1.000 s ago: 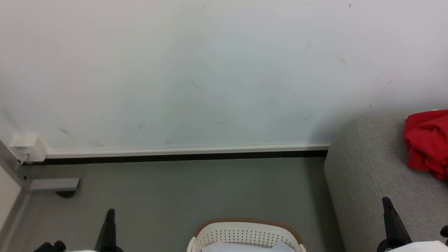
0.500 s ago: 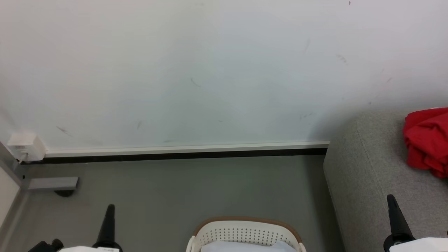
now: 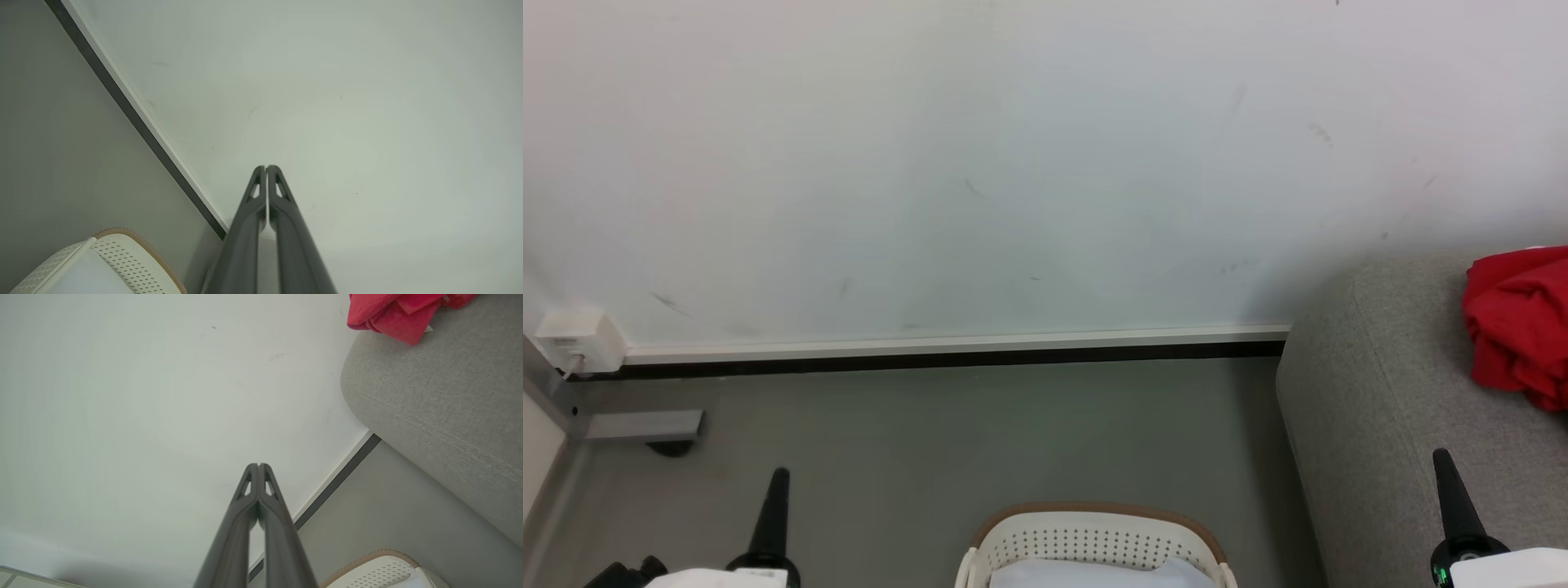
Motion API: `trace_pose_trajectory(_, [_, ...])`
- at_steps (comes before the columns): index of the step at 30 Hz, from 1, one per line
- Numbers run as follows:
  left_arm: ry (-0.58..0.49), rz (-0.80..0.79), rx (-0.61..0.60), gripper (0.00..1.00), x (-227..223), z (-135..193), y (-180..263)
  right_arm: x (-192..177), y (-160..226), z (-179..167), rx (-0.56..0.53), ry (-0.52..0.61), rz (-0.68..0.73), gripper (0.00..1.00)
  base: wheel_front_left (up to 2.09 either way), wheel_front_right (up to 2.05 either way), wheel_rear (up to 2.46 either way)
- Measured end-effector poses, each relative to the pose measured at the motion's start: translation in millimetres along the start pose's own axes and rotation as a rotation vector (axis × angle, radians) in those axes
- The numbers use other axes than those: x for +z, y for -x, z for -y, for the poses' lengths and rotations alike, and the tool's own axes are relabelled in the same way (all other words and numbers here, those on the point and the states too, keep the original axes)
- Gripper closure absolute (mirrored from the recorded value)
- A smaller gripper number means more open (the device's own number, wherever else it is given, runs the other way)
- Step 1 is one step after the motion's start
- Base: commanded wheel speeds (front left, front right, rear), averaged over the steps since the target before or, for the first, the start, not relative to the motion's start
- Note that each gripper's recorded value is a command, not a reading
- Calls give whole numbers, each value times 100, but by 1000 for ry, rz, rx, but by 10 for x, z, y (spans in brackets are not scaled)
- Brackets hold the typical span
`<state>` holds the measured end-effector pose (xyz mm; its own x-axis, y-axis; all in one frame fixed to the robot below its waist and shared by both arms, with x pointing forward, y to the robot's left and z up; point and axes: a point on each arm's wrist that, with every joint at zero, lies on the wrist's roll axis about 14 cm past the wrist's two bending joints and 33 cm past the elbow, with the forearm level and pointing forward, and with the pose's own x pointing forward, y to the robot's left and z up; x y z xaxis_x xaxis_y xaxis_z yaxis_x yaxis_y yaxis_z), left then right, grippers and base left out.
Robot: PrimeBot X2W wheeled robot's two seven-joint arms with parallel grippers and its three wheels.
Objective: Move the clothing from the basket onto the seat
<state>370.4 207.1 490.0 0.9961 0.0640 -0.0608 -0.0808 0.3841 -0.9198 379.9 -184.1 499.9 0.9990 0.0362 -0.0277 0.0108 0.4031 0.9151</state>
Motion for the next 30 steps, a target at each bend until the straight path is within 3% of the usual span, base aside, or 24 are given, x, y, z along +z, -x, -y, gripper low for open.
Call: trace_pose_trajectory(30, [246, -33, -30, 100, -23, 94, -94, 97, -43, 22, -3, -254, 24, 100, 0, 0, 0])
